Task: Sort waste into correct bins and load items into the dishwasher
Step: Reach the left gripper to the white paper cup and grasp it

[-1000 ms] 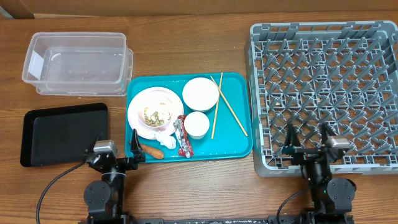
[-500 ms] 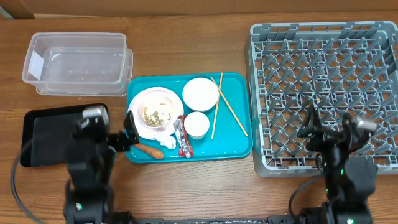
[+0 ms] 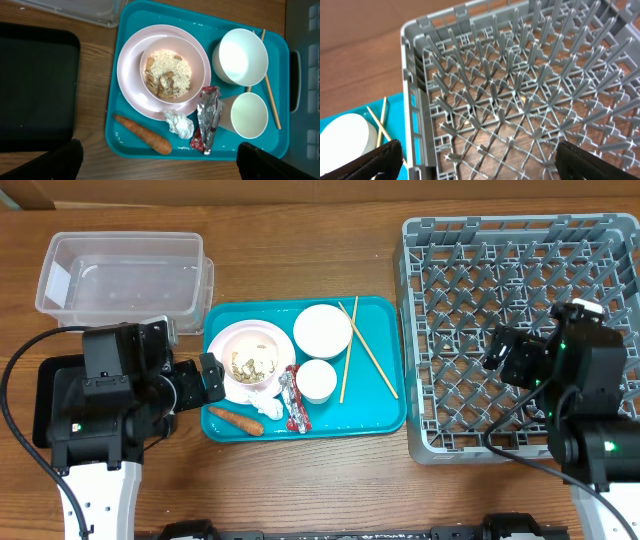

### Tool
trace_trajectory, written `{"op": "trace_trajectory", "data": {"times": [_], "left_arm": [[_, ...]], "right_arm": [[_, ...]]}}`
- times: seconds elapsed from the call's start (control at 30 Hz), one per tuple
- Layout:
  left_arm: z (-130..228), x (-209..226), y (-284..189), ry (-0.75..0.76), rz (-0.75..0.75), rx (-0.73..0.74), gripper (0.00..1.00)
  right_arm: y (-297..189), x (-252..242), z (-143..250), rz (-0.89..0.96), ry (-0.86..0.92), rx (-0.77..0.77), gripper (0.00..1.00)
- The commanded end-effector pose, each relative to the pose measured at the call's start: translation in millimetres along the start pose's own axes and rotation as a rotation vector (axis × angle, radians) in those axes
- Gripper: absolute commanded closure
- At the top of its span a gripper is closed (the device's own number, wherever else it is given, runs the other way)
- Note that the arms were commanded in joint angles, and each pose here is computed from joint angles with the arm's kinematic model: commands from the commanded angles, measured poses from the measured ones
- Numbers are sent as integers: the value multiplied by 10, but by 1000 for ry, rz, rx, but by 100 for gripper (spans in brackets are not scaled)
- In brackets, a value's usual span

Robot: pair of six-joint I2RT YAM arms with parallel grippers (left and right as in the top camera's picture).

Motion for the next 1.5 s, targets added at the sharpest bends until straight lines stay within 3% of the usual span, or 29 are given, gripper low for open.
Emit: {"op": "trace_trajectory", "data": {"times": [0.0, 0.27, 0.5, 0.7, 1.1, 1.3, 1.47], "left_arm": [[-7, -51, -45, -30, 39, 18, 0], [137, -153, 15, -222, 84, 104, 0], [476, -224, 304, -327, -44, 254, 0], [513, -348, 599, -268, -97, 293, 0], [423, -1176, 1335, 7, 80, 249, 5], [563, -1269, 1727, 37, 58, 309, 20], [543, -1268, 1749, 63, 51, 311, 31]], "right_arm": [[-41, 36, -38, -16, -1, 9, 0], [-50, -28, 138, 17, -10, 99, 0], [-66, -131, 230, 89, -19, 139, 0], [-64, -128, 218, 87, -15, 133, 0], [-63, -127, 214, 87, -15, 131, 0], [-63, -127, 213, 87, -15, 130, 0], [-63, -127, 213, 87, -16, 130, 0]]}}
Point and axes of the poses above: each gripper's point midway between its finger pads, its own y axis out along the fingers, its own x axis along the line the jaws close on, z = x × y, the point moved 5 cm from there along -y, back along the fingers, and after that the axes turned 3 degrees about y, right-handed, at the moved point
